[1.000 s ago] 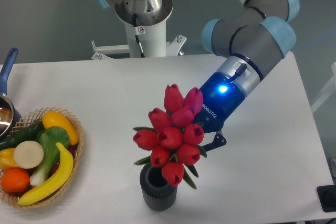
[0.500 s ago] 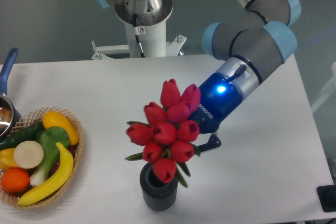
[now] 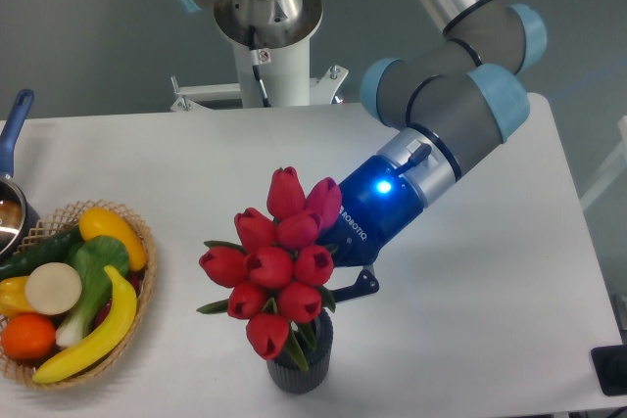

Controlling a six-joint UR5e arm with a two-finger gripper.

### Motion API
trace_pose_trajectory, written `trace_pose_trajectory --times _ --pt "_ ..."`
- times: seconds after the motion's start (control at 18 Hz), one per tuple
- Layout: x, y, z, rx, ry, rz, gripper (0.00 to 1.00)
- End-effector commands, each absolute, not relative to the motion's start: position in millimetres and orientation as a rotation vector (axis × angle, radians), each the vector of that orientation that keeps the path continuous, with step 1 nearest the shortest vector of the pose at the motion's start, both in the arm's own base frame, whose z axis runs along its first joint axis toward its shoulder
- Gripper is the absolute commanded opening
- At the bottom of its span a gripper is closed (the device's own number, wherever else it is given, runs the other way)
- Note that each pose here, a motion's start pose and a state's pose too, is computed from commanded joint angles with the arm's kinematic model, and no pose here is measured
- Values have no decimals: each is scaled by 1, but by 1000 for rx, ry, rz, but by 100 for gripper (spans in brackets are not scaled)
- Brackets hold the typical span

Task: Insert the flowers into the vase
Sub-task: 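Lower the tulip stems down into the dark grey vase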

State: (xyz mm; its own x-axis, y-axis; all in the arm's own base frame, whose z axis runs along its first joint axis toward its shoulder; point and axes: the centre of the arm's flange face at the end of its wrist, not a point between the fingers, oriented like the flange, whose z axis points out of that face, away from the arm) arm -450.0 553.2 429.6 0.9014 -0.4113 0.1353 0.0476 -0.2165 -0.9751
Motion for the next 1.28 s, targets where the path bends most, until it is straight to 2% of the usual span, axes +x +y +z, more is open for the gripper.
trace_pose_trajectory --times 0.5,1.0,1.17,1.28 --pt "-460 536 367 -1756 273 -425 19" --pt "-460 541 297 -1763 322 -424 27" --pt "-455 538 280 -1763 331 -427 36" --pt "-455 537 278 -1765 325 -431 46"
